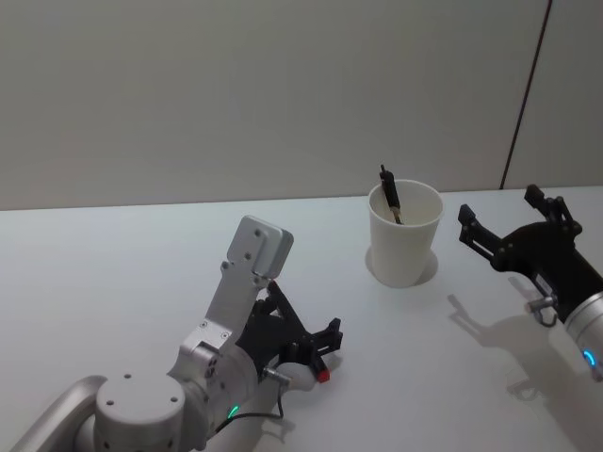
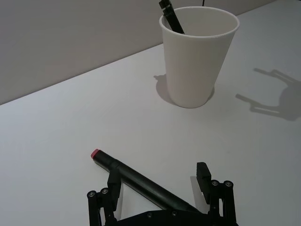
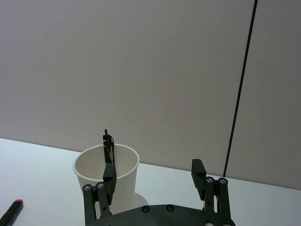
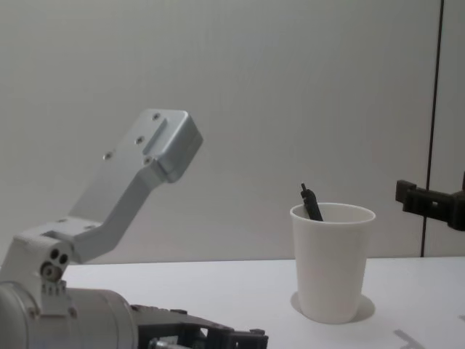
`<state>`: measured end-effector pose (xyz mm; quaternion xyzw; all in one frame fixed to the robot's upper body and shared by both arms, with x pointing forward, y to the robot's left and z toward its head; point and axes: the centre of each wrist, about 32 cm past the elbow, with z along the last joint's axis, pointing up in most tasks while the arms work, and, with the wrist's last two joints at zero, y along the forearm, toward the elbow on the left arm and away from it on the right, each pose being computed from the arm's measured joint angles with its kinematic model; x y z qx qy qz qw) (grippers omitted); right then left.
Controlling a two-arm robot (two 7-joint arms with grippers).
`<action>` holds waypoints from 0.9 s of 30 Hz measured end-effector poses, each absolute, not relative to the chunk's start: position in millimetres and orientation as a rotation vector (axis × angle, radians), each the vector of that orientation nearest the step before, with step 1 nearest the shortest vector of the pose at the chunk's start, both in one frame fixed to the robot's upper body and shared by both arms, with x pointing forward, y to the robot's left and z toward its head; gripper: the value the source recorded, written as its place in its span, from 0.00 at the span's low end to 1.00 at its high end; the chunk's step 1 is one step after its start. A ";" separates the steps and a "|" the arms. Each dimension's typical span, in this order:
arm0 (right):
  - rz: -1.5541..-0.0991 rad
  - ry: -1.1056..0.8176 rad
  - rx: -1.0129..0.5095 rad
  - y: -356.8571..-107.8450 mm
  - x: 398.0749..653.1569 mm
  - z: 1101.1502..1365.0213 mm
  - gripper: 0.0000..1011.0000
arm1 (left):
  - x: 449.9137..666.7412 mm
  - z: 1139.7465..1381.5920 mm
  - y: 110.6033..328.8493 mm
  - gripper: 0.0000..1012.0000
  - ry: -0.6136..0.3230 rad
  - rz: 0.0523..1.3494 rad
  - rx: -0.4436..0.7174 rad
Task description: Place the pen into the pen holder.
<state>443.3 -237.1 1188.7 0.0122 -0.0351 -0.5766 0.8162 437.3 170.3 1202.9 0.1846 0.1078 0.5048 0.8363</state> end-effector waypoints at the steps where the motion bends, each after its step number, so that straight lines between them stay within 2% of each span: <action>1: -1.229 -0.075 0.026 -237.1 443.3 1188.7 0.99 | 437.6 1202.8 170.0 0.99 0.230 1.070 0.392; 27: -1.230 -0.075 0.026 -237.1 443.3 1188.7 0.99 | 442.4 1200.7 161.5 0.99 0.300 1.128 0.429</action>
